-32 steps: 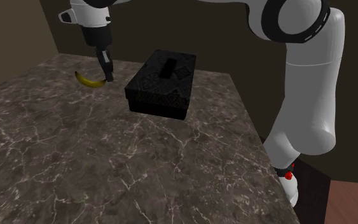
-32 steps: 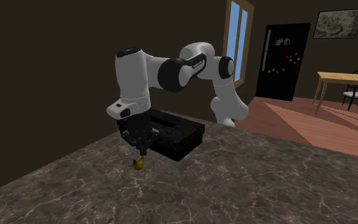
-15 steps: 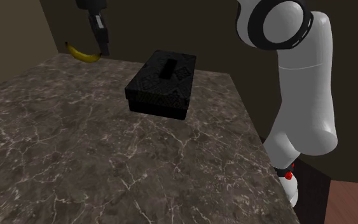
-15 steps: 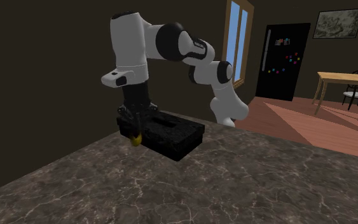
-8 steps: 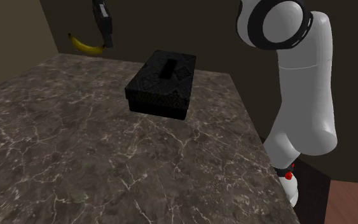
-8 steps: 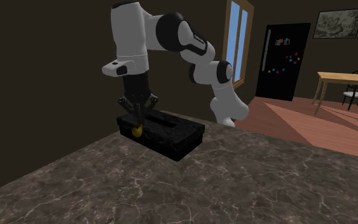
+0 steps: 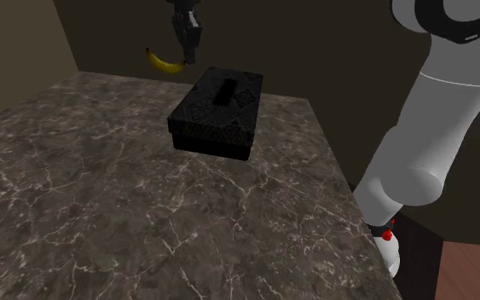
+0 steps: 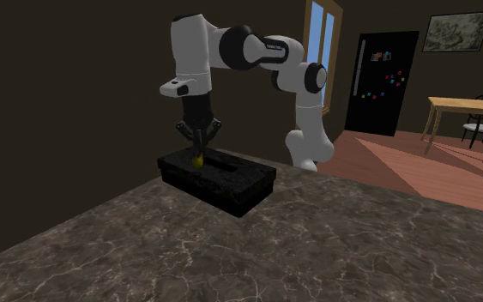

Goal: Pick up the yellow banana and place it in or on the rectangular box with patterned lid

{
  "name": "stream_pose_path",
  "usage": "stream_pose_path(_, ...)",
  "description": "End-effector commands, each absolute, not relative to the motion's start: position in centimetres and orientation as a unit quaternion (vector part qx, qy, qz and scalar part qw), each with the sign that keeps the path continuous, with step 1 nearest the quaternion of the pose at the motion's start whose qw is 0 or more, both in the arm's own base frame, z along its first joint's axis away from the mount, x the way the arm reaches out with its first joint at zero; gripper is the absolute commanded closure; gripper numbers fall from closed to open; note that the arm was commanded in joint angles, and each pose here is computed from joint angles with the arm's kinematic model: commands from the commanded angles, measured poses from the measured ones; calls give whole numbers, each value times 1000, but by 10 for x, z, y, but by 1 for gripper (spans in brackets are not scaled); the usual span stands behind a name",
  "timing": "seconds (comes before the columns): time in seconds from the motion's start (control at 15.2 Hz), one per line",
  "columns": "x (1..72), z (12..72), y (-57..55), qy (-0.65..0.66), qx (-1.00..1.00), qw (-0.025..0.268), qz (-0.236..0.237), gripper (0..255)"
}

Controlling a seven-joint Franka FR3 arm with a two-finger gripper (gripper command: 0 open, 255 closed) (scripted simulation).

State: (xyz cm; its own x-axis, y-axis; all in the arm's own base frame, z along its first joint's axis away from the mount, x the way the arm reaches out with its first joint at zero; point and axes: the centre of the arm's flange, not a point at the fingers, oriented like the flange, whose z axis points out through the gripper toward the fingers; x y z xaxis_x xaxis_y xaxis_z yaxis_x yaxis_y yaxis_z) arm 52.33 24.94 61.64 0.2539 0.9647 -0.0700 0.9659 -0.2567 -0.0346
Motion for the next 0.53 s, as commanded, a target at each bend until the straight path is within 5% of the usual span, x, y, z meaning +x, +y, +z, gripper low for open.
stream_pose_path(0.0,513,615,225,610,792,7,-38,255)
stream_pose_path(0.46,488,601,163,610,792,7,-38,255)
